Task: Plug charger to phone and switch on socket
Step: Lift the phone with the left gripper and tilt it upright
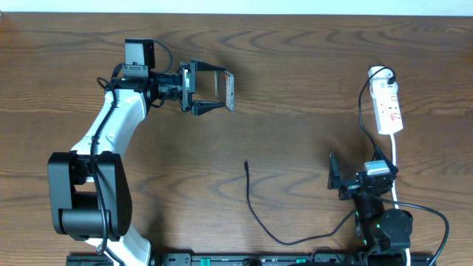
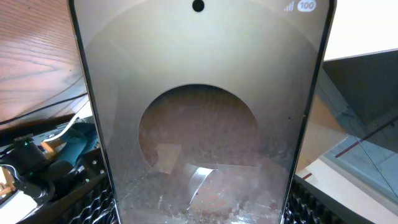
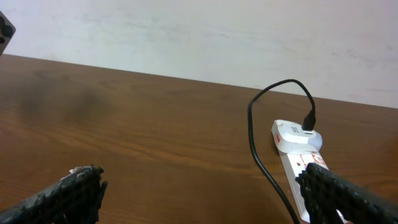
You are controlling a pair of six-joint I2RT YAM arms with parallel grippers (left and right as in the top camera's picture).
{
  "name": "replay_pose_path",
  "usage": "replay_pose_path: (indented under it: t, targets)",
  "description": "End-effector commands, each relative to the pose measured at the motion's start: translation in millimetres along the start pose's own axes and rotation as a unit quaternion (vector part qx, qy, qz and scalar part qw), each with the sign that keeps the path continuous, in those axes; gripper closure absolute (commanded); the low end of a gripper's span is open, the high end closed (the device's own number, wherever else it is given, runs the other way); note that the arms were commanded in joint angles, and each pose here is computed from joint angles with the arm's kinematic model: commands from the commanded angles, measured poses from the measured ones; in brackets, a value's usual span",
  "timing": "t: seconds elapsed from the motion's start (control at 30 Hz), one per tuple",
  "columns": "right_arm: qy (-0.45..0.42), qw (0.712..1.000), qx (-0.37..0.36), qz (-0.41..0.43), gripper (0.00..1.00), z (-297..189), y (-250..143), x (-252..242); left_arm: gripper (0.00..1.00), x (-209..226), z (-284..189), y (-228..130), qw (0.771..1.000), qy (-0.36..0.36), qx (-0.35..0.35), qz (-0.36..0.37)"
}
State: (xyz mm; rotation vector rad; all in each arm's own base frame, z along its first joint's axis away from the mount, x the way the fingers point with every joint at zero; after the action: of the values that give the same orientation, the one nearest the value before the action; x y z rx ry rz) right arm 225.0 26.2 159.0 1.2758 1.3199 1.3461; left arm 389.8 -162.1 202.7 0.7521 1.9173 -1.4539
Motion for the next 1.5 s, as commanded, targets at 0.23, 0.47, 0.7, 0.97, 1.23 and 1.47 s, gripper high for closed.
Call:
replay_pose_path:
  t: [0.23,0.47,0.7,0.97,1.23,1.47]
  targets:
    - [-0.003,1.000,0.000,-0.007,0.01,-0.3,-0.2,-0.7,0.93,-15.0,-5.5,-20.3,0.999,-0.013,0.022,0.028]
    - [-0.003,1.000,-0.001,-0.007,0.01,-0.3,-0.1,-0.7,0.93,-14.9,-5.5,-20.2,0.999,-0.013,0.022,0.027]
    - [-0.003,1.000,0.000,-0.007,0.01,-0.3,-0.2,-0.7,0.93,-15.3,-5.5,-20.2,0.999,-0.013,0.022,0.029]
    - [-0.003,1.000,0.000,-0.007,0.01,-0.3,-0.2,-0.7,0.93,-15.7,-5.5,-20.2,0.999,-0.013,0.022,0.033]
    - [-0.003,1.000,-0.001,-0.007,0.01,-0.3,-0.1,-0.7,0.93,-15.7,-5.5,-20.1,0.999,-0.014,0.022,0.042]
    - [-0.002,1.000,-0.007,-0.005,0.01,-0.3,2.6,-0.3,0.93,-18.2,-5.6,-19.8,0.996,-0.017,0.021,0.086]
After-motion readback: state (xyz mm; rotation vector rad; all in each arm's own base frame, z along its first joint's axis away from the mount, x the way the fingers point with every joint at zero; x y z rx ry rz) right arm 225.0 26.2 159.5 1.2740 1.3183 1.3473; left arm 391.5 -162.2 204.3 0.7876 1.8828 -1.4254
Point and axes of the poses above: each gripper's point midway between its finger pads, its own z axis out along the fingers, its own x axis along the line the jaws close on, y = z × x, the point moved 2 cm from there along -z, back along the fingers, and after that the axes turned 10 degrees about z, right-handed, at the moved point
